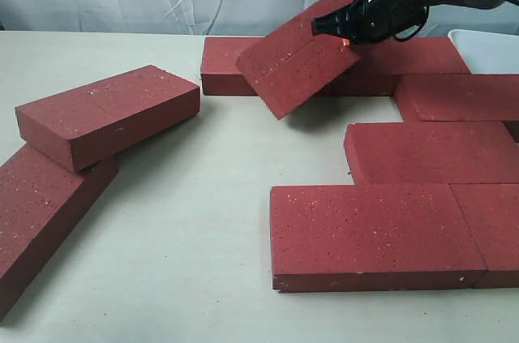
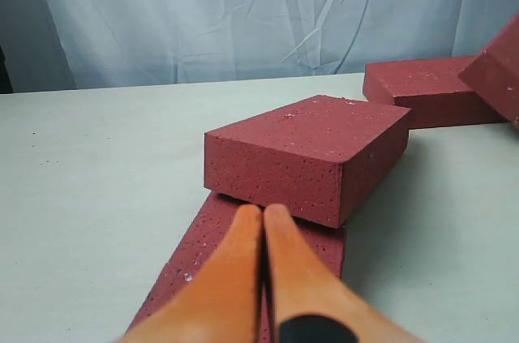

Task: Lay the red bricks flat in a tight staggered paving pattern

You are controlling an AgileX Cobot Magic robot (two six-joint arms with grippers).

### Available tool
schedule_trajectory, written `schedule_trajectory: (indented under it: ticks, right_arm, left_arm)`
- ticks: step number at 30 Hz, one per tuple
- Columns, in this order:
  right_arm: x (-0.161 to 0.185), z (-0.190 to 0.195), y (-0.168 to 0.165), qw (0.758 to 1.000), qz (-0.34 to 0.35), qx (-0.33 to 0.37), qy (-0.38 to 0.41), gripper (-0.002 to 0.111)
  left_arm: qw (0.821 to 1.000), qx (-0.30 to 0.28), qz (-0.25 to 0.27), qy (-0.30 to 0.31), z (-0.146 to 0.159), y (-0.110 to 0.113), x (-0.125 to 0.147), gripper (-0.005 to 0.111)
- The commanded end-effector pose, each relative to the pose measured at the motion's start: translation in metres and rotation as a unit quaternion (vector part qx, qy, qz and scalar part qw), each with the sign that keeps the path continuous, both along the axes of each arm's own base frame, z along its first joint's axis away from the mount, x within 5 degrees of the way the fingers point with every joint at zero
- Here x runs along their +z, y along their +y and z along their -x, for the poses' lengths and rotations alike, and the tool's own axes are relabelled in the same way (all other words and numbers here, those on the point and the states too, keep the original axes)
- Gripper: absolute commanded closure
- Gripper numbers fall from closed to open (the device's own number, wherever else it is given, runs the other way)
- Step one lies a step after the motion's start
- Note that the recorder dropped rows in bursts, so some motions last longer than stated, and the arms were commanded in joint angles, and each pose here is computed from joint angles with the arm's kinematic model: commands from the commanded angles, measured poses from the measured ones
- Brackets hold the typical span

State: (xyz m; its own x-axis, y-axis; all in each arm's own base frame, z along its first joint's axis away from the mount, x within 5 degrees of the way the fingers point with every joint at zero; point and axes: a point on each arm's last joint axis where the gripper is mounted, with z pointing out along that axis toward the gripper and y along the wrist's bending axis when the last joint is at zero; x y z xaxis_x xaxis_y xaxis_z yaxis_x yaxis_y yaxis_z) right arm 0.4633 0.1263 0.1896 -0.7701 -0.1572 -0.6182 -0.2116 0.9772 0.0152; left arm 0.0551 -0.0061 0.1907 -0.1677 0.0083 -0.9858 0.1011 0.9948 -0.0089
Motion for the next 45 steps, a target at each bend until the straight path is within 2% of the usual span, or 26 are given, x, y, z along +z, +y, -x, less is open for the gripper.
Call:
schedule_trajectory:
  ticks: [1,7,11,17,21,25,28,30,31,33,34,38,45]
  right_arm:
    - [0.014,0.025,0.009,0.997,0.024,0.016,0.075,0.109]
    - [0.059,0.036,0.010,0.999,0.013,0.022,0.031,0.109]
    - [0.069,0.037,0.009,1.000,-0.003,0.010,0.013,0.109]
    - [0.047,0.026,-0.003,0.988,-0.099,-0.097,0.061,0.109]
    - [0.036,0.019,-0.022,0.963,-0.189,-0.159,0.106,0.109]
    - [0.008,0.016,-0.035,0.934,-0.278,-0.187,0.121,0.109]
    - [-0.009,0.013,-0.035,0.917,-0.329,-0.181,0.137,0.109]
    - [-0.012,0.011,-0.032,0.907,-0.362,-0.165,0.136,0.097]
    - [-0.013,0.010,-0.034,0.909,-0.360,-0.165,0.132,0.082]
    - [-0.014,0.010,-0.034,0.910,-0.357,-0.166,0.130,0.060]
    - [-0.016,0.010,-0.035,0.911,-0.354,-0.172,0.124,0.056]
    - [-0.028,0.014,-0.037,0.911,-0.344,-0.194,0.117,0.066]
    - [-0.033,0.016,-0.036,0.911,-0.340,-0.204,0.112,0.106]
  left_arm:
    - [1.000,0.002,-0.001,-0.009,0.000,0.000,0.001,0.107]
    - [1.000,0.002,-0.001,-0.009,0.000,0.000,0.001,0.107]
    - [1.000,0.002,-0.001,-0.009,0.000,0.000,0.001,0.107]
    - [1.000,0.002,-0.001,-0.009,0.000,0.000,0.001,0.107]
    - [1.000,0.002,-0.001,-0.009,0.000,0.000,0.001,0.107]
    - [1.000,0.002,-0.001,-0.009,0.000,0.000,0.001,0.107]
    - [1.000,0.002,-0.001,-0.009,0.000,0.000,0.001,0.107]
    - [1.000,0.003,-0.004,-0.009,0.000,0.001,0.001,0.107]
    - [1.000,0.003,-0.004,-0.009,0.000,0.001,0.001,0.107]
    - [1.000,0.003,-0.004,-0.009,0.000,0.001,0.001,0.107]
    - [1.000,0.003,-0.004,-0.009,0.000,0.001,0.001,0.107]
    - [1.000,0.003,-0.004,-0.009,0.000,0.001,0.001,0.107]
    - [1.000,0.003,-0.004,-0.009,0.000,0.001,0.001,0.107]
